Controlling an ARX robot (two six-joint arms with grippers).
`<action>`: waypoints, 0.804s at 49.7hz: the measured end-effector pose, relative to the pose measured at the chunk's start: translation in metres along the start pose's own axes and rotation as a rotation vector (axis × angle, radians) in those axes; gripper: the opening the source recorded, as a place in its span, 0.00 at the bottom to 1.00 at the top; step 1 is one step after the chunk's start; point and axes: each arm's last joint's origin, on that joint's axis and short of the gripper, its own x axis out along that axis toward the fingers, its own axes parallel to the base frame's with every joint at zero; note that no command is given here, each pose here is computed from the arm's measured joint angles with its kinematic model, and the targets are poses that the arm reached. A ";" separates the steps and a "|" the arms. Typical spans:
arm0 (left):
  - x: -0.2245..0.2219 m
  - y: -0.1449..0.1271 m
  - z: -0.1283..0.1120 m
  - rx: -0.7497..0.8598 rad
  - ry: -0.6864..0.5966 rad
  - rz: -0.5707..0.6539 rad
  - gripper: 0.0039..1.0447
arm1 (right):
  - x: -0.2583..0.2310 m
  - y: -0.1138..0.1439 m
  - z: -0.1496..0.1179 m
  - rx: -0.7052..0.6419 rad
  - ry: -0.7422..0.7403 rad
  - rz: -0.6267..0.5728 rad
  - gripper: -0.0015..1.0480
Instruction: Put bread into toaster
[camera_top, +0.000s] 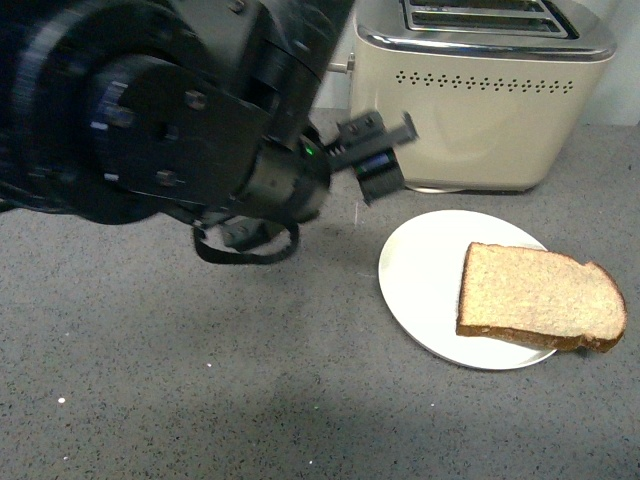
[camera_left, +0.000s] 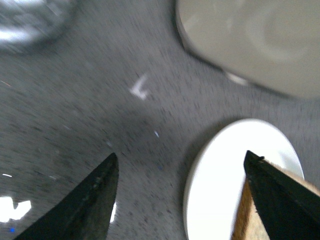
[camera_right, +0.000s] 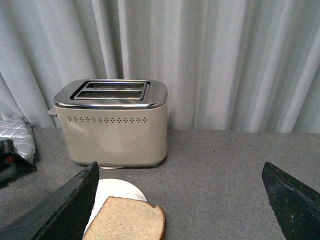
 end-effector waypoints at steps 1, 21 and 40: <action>-0.005 0.004 0.004 -0.010 -0.040 0.017 0.74 | 0.000 0.000 0.000 0.000 0.000 0.000 0.91; -0.081 0.094 0.008 0.340 -0.682 0.085 0.60 | 0.000 0.000 0.000 0.000 0.002 0.000 0.91; -0.168 0.134 -0.002 0.455 -0.759 0.116 0.03 | 0.000 0.000 0.000 0.000 0.000 0.000 0.91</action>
